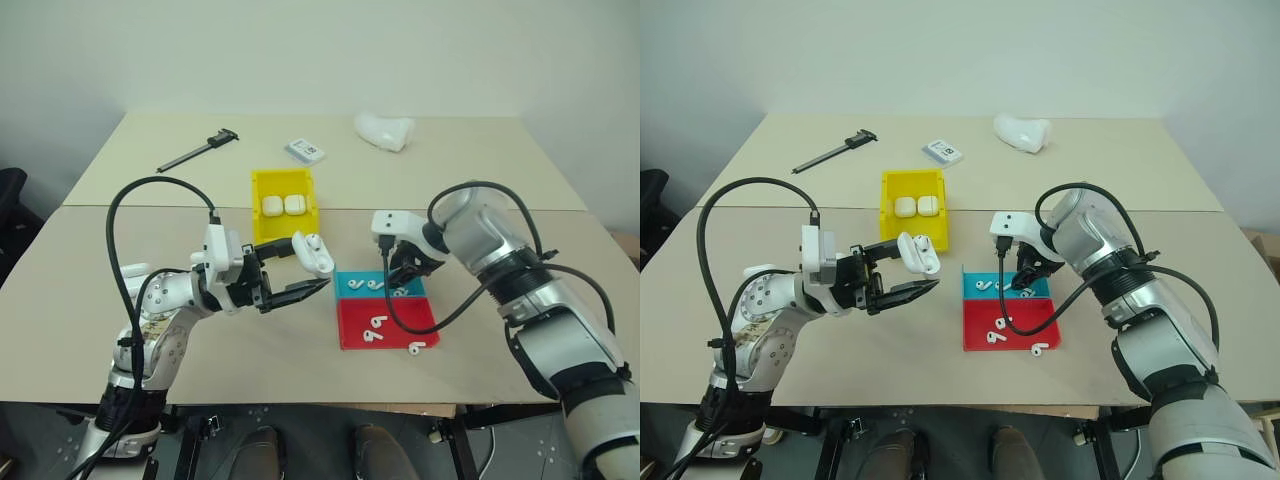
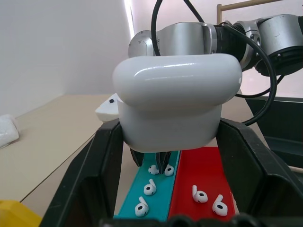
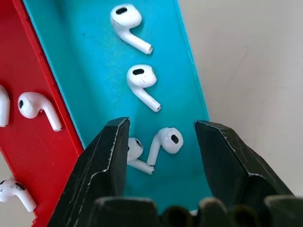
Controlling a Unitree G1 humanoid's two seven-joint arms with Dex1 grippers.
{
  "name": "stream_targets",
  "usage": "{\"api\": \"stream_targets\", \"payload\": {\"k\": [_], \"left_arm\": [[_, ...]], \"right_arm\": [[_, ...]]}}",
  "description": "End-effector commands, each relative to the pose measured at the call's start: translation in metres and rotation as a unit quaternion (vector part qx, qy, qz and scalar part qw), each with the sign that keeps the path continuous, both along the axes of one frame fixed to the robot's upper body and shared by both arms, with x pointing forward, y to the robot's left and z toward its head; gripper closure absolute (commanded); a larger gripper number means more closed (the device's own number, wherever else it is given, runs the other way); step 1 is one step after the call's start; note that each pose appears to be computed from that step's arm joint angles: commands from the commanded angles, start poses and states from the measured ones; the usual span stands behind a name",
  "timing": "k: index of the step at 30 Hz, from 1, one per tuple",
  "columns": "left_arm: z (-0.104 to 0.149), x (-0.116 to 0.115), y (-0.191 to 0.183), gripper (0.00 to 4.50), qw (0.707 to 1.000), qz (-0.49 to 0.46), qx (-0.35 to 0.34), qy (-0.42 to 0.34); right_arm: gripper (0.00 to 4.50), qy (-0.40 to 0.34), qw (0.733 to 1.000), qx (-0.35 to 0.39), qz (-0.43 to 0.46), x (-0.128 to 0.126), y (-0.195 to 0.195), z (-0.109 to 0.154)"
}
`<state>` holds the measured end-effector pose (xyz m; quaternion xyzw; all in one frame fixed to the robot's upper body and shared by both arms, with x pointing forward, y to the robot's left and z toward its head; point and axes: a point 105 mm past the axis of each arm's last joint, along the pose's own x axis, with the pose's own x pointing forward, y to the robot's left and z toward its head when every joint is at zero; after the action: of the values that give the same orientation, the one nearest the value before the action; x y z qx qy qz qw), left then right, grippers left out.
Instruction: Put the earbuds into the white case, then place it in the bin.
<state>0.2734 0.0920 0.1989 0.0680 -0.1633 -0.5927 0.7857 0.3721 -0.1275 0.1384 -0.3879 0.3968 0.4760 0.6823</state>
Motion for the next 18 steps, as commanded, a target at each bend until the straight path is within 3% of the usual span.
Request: {"api": "stream_targets", "payload": {"k": [1, 18], "left_arm": [[0.009, -0.004, -0.004, 1.77, 1.000, -0.013, -0.005, -0.022], [0.010, -0.006, -0.004, 1.77, 1.000, -0.008, -0.009, -0.024]], "right_arm": [[1.86, -0.024, 1.000, -0.016, -0.007, 0.002, -0.003, 0.003], [1.86, -0.031, 0.999, -0.039, -0.014, 0.004, -0.010, -0.010]]}}
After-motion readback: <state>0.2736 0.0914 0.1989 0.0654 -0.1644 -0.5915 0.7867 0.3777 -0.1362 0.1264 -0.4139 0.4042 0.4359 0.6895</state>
